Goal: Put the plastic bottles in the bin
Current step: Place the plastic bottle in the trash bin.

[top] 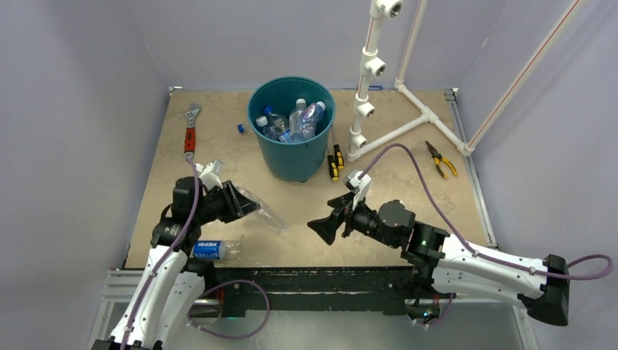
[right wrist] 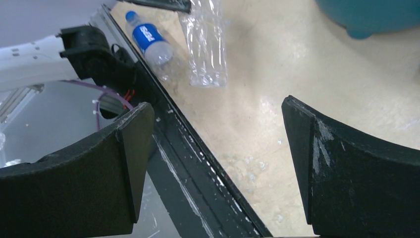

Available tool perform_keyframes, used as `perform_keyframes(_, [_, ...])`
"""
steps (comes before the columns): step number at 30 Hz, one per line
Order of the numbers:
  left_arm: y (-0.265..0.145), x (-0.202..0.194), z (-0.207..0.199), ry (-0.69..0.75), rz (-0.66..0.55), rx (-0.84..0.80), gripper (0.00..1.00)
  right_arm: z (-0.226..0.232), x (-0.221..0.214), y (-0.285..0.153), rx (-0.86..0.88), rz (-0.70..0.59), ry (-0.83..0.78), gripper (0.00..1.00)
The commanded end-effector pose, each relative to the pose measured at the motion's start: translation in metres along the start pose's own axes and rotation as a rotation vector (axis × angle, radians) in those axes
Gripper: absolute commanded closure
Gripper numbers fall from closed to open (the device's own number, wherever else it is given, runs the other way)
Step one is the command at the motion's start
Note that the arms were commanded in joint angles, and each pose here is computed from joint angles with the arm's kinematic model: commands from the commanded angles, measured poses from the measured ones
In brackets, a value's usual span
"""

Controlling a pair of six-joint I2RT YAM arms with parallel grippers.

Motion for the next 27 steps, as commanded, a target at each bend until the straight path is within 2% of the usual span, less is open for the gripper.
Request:
perform_keyframes(1, [0.006, 0.007, -0.017, 0.014, -0.018, -0.101, 1.0, 0.003, -0.007, 0.006, 0.023, -0.004, 0.063, 0.02])
perform_keyframes(6, [0.029, -0.013, -0.019, 0.027, 0.058, -0.078, 1.0, -0.002, -0.022, 0.011, -0.011, 0.031, 0.088, 0.02])
perform_keyframes(10, [0.049, -0.054, -0.035, 0.092, 0.149, -0.089, 1.0, -0.004, -0.029, 0.014, -0.037, 0.051, 0.109, 0.02])
perform_keyframes(13, [0.051, -0.083, -0.05, 0.18, 0.168, -0.133, 1.0, -0.005, -0.029, 0.01, -0.041, 0.049, 0.137, 0.02])
perform_keyframes(18, [0.051, -0.098, -0.052, 0.245, 0.128, -0.229, 1.0, -0.001, -0.028, -0.003, 0.013, 0.032, 0.179, 0.01])
perform_keyframes(22, [0.047, -0.097, -0.064, 0.277, 0.054, -0.413, 1.0, 0.007, -0.018, -0.016, 0.106, -0.023, 0.184, 0.01])
perform_keyframes(27, [0.032, -0.104, -0.081, 0.376, 0.057, -0.675, 1.0, 0.022, 0.004, -0.037, 0.258, -0.122, 0.202, 0.01])
Point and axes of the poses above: each gripper's point midway between its finger pads, its own y axis out along the fingers, its own z axis along the line the jaws close on, x = y × z, the point moved 8 cm from there along -y, back along the fingers, and after that the axes turned 2 degrees about -y, right-handed, at the moved point
